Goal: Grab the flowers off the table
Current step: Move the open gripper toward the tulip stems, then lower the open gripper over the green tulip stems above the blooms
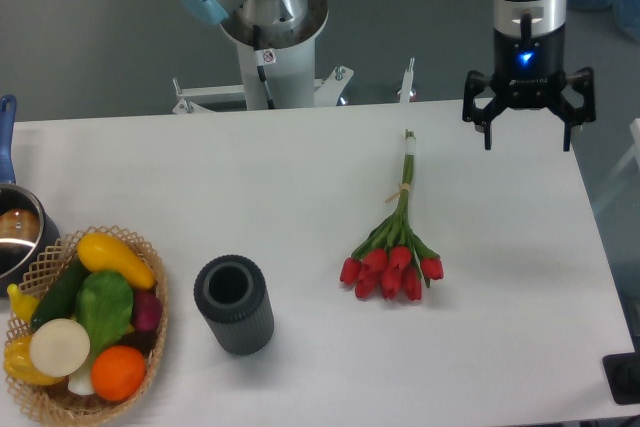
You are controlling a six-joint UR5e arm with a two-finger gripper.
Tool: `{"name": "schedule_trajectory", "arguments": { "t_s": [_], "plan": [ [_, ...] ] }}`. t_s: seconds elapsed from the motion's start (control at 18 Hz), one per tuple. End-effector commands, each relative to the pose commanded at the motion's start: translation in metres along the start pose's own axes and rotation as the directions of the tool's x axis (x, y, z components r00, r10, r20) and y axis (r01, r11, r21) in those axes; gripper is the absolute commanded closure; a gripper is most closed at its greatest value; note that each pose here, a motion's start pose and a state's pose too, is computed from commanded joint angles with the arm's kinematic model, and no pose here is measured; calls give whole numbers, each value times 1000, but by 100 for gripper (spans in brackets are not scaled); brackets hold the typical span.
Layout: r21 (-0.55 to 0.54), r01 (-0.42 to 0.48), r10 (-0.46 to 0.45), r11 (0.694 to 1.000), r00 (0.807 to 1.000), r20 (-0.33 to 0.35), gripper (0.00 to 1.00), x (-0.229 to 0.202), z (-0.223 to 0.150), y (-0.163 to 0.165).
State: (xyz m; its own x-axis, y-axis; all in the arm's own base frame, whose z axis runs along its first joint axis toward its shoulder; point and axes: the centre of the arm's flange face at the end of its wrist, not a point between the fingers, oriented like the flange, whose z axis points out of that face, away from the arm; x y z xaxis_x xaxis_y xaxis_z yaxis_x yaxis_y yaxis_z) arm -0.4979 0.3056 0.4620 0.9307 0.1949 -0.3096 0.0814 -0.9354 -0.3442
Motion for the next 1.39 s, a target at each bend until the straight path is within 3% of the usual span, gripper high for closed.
{"name": "schedule_trajectory", "arguments": {
  "t_s": [0.61, 1.17, 1.39],
  "plan": [
    [-18, 29, -29, 999, 999, -15, 0, 11, 2, 14],
    [-53, 41, -44, 998, 997, -70, 0, 42, 19, 34],
    [-174, 14, -29, 985, 996, -84, 0, 63, 41, 51]
  ]
}}
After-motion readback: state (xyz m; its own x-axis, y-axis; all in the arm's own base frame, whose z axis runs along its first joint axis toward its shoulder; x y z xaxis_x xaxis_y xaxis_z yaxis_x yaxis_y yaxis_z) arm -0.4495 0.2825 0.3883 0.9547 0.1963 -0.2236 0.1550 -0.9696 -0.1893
